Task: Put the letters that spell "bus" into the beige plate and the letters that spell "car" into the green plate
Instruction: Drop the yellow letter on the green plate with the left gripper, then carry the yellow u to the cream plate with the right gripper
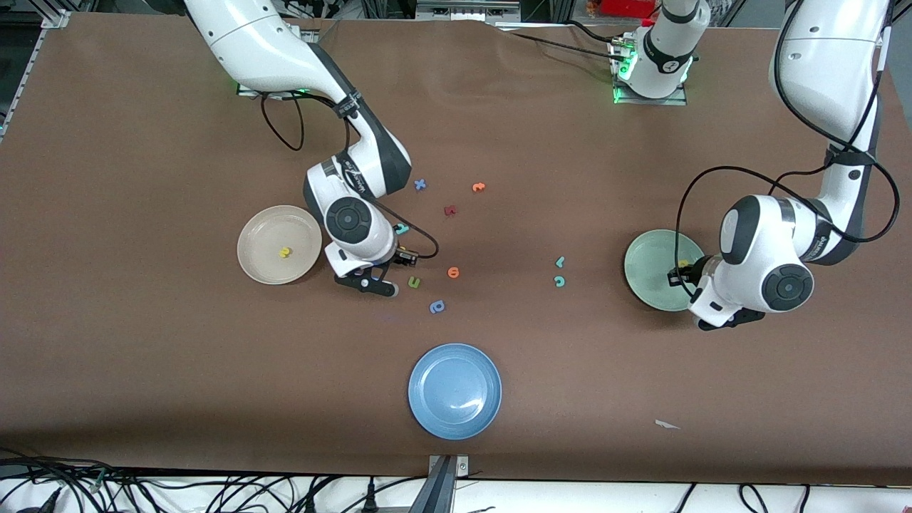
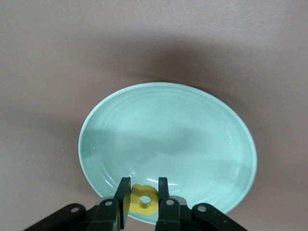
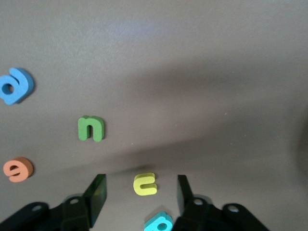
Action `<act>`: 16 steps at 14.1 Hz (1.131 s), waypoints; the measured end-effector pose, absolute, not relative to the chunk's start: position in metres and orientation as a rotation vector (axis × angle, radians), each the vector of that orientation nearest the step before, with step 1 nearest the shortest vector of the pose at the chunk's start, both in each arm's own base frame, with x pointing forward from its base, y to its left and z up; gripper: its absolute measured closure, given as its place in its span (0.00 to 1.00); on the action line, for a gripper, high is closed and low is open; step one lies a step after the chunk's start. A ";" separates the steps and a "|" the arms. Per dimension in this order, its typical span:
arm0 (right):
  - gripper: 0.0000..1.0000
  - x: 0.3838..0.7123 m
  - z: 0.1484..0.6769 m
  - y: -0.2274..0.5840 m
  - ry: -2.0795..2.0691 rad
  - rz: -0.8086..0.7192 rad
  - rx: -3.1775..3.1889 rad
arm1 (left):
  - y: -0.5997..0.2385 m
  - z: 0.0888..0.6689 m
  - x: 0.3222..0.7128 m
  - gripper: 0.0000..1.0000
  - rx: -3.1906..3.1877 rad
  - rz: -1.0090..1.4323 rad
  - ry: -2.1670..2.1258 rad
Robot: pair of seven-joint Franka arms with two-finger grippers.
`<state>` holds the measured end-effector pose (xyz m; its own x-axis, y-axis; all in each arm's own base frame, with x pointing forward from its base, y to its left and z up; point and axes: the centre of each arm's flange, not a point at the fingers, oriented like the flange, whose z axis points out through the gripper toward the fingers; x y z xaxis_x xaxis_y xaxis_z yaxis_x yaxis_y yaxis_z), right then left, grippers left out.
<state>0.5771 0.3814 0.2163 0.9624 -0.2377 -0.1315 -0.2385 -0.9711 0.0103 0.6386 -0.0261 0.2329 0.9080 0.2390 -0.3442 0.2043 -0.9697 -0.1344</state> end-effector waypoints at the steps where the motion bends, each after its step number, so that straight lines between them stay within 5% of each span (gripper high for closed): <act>1: 0.39 0.576 0.213 0.382 0.371 0.209 -3.112 | -0.025 0.228 0.638 0.73 -2.972 0.565 -0.345; 8: 0.45 0.568 0.184 0.385 0.317 0.248 -3.140 | -0.018 0.221 0.639 0.66 -2.971 0.575 -0.359; 14: 0.50 0.557 0.175 0.394 0.285 0.268 -3.153 | -0.023 0.230 0.643 0.07 -2.984 0.546 -0.351; 16: 0.56 0.556 0.175 0.395 0.280 0.265 -3.153 | -0.032 0.236 0.646 0.00 -2.999 0.529 -0.330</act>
